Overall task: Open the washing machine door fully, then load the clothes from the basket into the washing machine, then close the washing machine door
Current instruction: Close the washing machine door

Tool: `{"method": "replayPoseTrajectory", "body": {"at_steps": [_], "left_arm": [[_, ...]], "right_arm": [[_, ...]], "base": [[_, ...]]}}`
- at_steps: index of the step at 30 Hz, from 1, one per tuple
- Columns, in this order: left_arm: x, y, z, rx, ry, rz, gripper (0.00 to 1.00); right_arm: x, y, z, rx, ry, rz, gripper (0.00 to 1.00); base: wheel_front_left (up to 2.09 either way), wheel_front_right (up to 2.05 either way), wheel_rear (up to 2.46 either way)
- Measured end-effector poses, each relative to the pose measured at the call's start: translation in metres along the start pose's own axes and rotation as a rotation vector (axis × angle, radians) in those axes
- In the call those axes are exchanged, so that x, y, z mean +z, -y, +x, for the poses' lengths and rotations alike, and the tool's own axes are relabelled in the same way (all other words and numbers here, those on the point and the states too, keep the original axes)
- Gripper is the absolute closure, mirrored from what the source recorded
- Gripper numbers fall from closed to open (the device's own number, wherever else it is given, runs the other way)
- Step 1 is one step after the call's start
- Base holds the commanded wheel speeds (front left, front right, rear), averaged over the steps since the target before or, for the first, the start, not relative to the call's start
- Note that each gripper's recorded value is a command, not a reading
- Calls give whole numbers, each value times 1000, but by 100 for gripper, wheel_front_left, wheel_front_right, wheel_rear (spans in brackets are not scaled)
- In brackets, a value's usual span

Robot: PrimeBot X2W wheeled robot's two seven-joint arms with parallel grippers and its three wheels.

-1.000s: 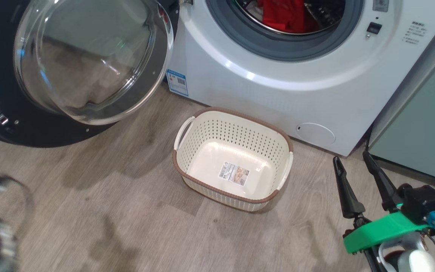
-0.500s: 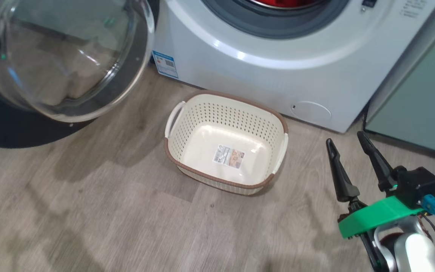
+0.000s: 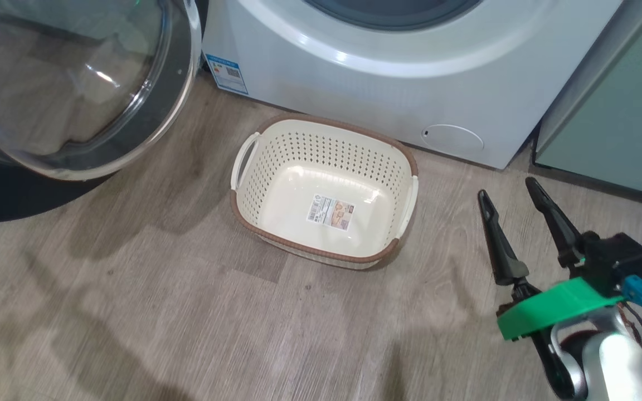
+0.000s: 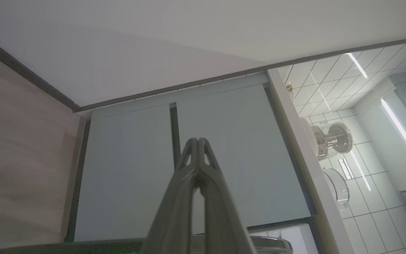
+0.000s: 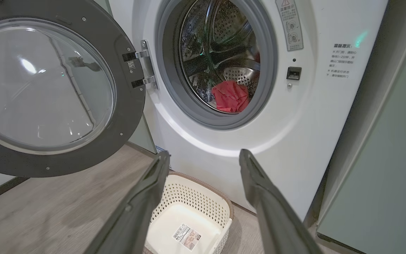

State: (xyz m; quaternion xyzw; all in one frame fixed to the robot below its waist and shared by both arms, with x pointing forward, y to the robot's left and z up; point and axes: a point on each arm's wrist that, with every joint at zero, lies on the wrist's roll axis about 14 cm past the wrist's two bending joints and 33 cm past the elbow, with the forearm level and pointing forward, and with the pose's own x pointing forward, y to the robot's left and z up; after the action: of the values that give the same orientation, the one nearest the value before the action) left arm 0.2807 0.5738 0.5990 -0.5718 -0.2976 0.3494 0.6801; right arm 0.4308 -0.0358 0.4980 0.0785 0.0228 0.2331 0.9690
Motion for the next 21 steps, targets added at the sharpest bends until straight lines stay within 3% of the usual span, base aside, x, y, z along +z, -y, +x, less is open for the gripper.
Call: {"method": "replayPoseTrajectory", "body": {"at_steps": [11,21], "left_arm": [[-66,-30,4,90,-274,96,100],[-79,-33,3,91,-372,115,100]], "right_arm": [[-1,-2,7,15,-8,3,0],[-7,3,8,4,-23,3,0]], "base": [[0,0,0],[0,0,0]]}}
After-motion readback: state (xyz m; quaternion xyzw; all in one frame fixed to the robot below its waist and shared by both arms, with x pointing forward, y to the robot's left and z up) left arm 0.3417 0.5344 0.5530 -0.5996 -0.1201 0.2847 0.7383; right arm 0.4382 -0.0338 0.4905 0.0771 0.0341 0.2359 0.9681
